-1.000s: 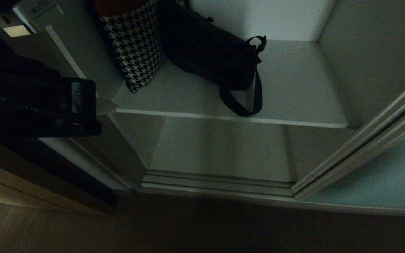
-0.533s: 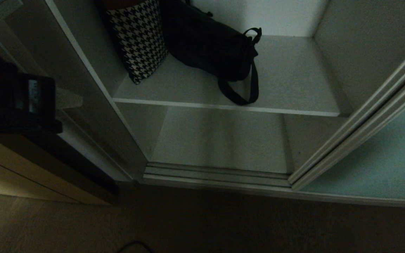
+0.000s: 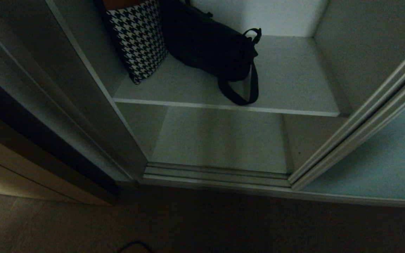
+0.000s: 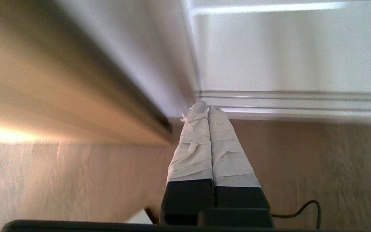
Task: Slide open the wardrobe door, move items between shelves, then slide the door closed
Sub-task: Close the door
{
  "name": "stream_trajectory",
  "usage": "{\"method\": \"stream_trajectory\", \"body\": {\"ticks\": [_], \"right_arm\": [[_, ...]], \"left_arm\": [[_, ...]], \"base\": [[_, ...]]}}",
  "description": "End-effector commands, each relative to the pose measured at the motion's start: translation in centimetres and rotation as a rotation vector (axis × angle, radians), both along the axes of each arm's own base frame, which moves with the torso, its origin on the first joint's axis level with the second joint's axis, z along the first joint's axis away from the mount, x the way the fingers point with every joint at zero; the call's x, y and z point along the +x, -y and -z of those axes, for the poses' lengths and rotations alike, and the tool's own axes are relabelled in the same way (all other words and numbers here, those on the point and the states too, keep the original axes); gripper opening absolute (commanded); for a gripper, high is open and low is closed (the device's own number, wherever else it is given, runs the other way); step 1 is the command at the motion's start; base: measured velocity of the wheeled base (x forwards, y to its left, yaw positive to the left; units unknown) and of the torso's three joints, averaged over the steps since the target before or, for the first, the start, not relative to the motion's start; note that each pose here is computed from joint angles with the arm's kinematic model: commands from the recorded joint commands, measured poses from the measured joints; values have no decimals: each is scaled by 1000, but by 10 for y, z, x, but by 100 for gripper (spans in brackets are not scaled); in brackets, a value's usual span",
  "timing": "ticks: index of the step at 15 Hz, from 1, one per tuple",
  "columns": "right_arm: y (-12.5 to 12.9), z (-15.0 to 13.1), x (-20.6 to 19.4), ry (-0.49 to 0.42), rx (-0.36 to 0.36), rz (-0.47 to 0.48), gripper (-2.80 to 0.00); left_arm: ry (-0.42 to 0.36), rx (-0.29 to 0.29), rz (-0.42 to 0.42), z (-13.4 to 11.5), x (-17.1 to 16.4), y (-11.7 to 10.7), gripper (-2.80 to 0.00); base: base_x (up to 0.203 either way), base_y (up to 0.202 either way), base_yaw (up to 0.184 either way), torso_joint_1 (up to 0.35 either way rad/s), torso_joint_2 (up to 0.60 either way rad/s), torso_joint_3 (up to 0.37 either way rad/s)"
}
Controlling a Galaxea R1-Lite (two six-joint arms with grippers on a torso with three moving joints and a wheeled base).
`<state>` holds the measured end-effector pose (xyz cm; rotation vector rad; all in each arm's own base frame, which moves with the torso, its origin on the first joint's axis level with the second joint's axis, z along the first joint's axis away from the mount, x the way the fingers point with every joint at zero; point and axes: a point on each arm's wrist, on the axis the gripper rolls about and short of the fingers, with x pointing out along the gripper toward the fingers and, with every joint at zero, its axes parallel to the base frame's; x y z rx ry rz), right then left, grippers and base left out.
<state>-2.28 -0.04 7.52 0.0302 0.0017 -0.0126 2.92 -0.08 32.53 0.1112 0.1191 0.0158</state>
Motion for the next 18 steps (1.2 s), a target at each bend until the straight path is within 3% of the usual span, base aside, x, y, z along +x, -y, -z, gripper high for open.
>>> {"method": "stream_trajectory", "body": {"ticks": [1, 3, 5, 9, 14, 18], "right_arm": [[0, 0, 0, 2, 0, 0, -280], [0, 0, 0, 2, 0, 0, -280], [0, 0, 0, 2, 0, 0, -280], [0, 0, 0, 3, 0, 0, -280], [0, 0, 0, 3, 0, 0, -280], [0, 0, 0, 2, 0, 0, -280]], "left_arm": [[99, -38, -71, 38, -59, -9, -280], [74, -57, -150, 85, -74, -7, -280], [76, -57, -162, 119, -84, -5, -280], [110, -34, -31, 178, -98, -1, -280], [10, -3, -8, 238, -64, -1, -280], [56, -5, 58, 249, -56, 1, -280]], "base": [[0, 0, 0, 0, 0, 0], [0, 0, 0, 0, 0, 0], [0, 0, 0, 0, 0, 0], [0, 0, 0, 0, 0, 0], [0, 0, 0, 0, 0, 0], [0, 0, 0, 0, 0, 0]]}}
